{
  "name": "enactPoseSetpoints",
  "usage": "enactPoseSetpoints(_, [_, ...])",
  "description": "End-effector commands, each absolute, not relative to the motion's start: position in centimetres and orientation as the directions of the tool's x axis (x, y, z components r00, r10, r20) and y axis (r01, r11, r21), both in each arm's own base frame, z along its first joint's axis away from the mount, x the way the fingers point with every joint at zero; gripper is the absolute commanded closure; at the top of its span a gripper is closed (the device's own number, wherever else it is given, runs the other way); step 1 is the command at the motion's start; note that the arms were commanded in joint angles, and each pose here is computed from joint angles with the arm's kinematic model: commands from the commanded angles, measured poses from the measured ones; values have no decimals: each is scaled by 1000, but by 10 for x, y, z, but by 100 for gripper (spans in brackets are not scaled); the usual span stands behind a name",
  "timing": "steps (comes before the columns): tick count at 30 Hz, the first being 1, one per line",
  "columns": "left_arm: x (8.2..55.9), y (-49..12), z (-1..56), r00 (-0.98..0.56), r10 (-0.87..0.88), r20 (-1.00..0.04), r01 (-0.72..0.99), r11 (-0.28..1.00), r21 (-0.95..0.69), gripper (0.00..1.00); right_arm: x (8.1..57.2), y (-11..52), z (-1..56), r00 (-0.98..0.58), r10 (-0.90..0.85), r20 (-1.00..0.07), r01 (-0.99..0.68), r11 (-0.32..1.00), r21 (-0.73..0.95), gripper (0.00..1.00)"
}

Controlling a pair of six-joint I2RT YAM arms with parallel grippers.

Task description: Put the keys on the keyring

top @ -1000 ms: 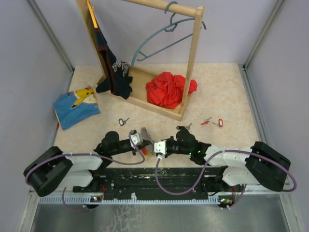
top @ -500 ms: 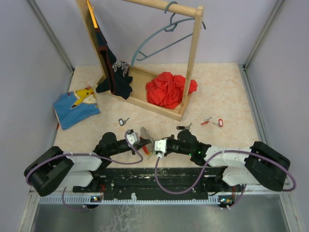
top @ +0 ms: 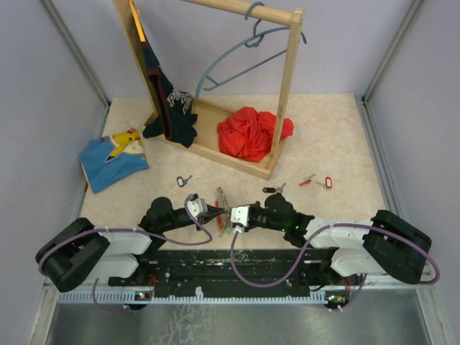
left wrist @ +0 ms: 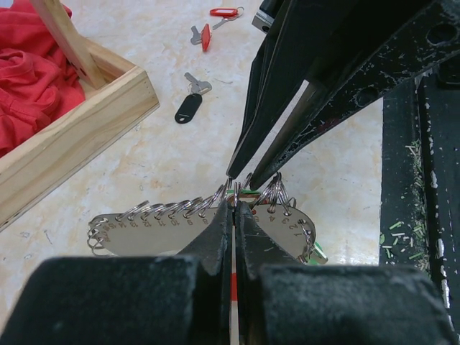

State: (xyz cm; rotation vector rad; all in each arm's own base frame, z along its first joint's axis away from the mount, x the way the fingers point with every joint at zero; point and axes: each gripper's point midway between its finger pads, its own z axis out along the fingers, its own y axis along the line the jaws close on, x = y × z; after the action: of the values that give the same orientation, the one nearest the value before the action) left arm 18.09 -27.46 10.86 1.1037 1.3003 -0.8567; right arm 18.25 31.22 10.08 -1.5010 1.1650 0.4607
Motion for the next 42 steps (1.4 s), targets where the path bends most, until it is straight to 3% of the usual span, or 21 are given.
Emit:
enactPoseSetpoints(1, [178, -277, 125, 177, 47, -983, 947, 264, 183, 100, 180, 322, 117, 441, -332, -834, -854, 132, -504, 84])
enactPoseSetpoints(5, [176, -278, 127, 180, 41, -983, 948, 260, 185, 100, 179, 324, 116, 438, -328, -837, -858, 127, -498, 87])
enactPoseSetpoints(9, [177, -276, 128, 182, 34, -983, 945, 272, 184, 100, 180, 323, 115, 433, -335, -837, -858, 132, -497, 100])
enactPoseSetpoints(17, [181, -277, 128, 155, 31, -987, 943, 292, 157, 100, 186, 322, 129, 478, -350, -806, -828, 126, -546, 100])
enactPoseSetpoints(24, [181, -276, 126, 155, 43, -987, 944, 288, 160, 84, 190, 322, 145, 522, -389, -760, -801, 84, -593, 100])
enactPoseSetpoints(42, [182, -284, 117, 128, 86, -988, 958, 246, 146, 70, 190, 328, 161, 560, -393, -730, -786, 29, -618, 100])
